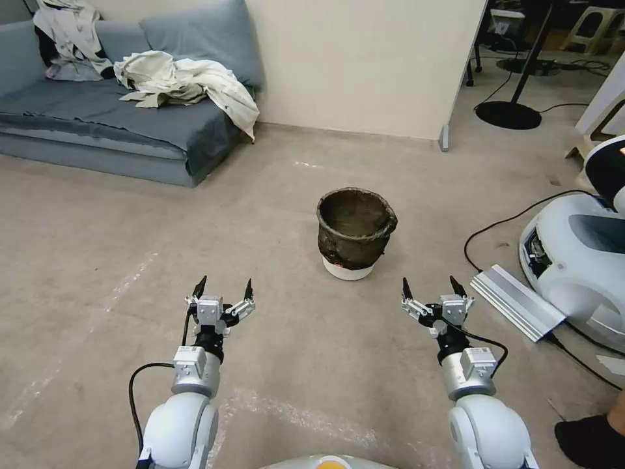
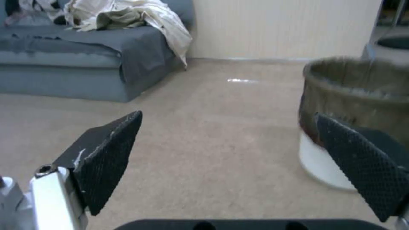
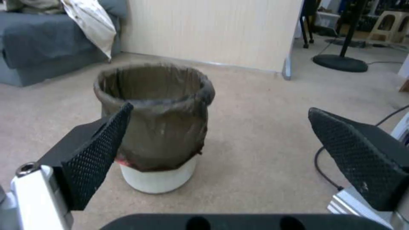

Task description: Pick up the trash can from the floor.

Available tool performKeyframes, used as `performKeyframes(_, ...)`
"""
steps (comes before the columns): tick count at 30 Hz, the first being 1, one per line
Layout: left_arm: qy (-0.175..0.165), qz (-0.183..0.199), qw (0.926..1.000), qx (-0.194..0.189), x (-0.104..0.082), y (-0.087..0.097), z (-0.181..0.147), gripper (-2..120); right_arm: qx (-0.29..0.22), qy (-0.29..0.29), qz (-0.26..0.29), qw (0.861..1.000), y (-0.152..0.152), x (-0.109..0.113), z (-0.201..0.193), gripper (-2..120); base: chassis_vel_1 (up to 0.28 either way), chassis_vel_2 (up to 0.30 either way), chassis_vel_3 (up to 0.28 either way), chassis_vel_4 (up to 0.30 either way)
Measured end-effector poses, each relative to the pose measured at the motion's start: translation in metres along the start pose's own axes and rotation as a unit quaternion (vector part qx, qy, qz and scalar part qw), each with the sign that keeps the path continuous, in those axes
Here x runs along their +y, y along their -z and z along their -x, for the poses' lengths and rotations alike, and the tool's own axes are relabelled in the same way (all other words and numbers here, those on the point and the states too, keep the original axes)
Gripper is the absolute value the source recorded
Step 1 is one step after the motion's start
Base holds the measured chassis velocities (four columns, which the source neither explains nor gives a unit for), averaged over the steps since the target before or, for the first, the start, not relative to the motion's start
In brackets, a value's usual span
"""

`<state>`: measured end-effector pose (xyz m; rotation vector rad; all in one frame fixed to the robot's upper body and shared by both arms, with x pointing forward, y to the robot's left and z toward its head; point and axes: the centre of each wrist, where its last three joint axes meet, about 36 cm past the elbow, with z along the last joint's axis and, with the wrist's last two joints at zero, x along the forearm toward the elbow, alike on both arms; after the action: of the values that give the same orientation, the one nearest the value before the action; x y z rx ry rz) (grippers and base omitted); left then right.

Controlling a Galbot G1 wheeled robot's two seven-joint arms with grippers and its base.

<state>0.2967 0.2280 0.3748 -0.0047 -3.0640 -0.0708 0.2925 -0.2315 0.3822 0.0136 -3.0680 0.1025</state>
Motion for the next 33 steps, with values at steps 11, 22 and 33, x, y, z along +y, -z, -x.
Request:
performKeyframes(11, 0.024, -0.076, 0.9968, -0.004, -0.004, 0.069, -0.02, 100, -0.049, 0.015, 0.027, 0.998, 0.055, -0.009, -0.029, 100, 0.0, 0.0, 0.0, 0.0)
performKeyframes(22, 0.021, -0.064, 0.9977, -0.008, 0.004, 0.055, -0.017, 100, -0.061, 0.015, 0.041, 0.997, 0.047, -0.013, -0.025, 100, 0.0, 0.0, 0.0, 0.0)
performKeyframes(33, 0.02, -0.068, 0.9975, -0.002, 0.003, 0.05, -0.015, 100, -0.065, 0.015, 0.043, 0.997, 0.041, -0.013, -0.023, 100, 0.0, 0.0, 0.0, 0.0)
